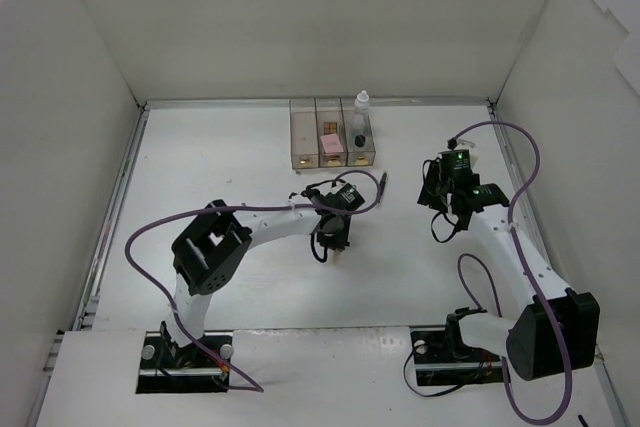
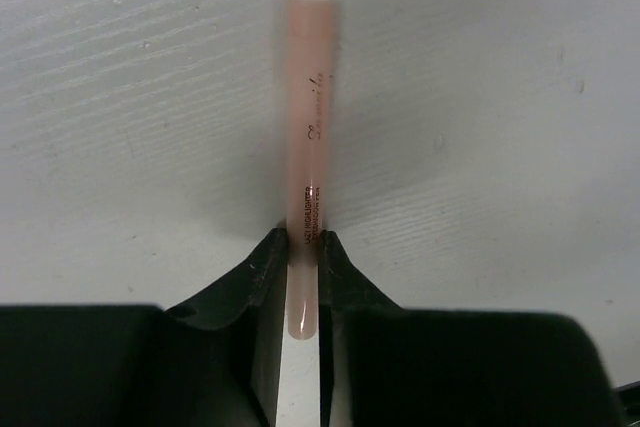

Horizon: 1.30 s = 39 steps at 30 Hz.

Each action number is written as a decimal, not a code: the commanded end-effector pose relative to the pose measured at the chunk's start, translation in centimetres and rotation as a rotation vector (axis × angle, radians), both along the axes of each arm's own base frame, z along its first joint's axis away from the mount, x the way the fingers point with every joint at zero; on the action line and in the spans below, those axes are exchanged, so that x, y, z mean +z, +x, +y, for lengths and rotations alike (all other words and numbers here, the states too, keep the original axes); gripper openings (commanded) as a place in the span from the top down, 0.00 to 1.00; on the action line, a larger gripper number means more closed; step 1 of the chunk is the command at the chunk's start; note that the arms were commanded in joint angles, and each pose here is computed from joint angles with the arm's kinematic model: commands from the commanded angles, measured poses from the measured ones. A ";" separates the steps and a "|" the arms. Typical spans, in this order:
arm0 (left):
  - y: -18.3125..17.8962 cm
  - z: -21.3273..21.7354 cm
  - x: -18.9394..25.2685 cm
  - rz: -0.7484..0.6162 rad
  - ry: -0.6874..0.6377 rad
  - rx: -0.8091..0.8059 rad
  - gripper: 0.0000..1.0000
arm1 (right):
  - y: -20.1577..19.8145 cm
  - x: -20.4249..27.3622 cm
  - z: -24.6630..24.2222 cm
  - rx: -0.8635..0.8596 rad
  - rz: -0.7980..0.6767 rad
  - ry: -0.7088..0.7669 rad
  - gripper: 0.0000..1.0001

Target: Organize the makeup

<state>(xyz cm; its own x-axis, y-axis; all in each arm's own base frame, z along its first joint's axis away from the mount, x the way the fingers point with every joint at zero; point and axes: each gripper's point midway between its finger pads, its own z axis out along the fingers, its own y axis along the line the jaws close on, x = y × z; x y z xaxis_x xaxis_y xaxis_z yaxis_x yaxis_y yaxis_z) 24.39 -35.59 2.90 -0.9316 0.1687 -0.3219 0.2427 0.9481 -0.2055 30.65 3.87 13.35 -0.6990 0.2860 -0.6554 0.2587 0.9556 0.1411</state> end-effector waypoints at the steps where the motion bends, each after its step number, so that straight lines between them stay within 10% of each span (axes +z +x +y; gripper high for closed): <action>1: 0.7 1.5 0.0 0.015 0.042 0.049 0.94 | 0.9 1.2 -0.1 -0.004 -0.060 0.012 0.59; 19: 22.4 8.1 20.2 -0.455 -0.331 0.081 1.00 | 2.4 2.2 0.7 0.019 -0.084 0.065 0.59; 30: 30.3 7.7 20.1 -0.538 -0.439 0.031 0.92 | 3.7 1.5 1.2 0.016 -0.062 0.095 0.58; 39: 32.2 9.5 18.0 -0.528 -0.425 0.132 0.68 | 4.1 0.6 1.4 0.008 -0.040 0.101 0.58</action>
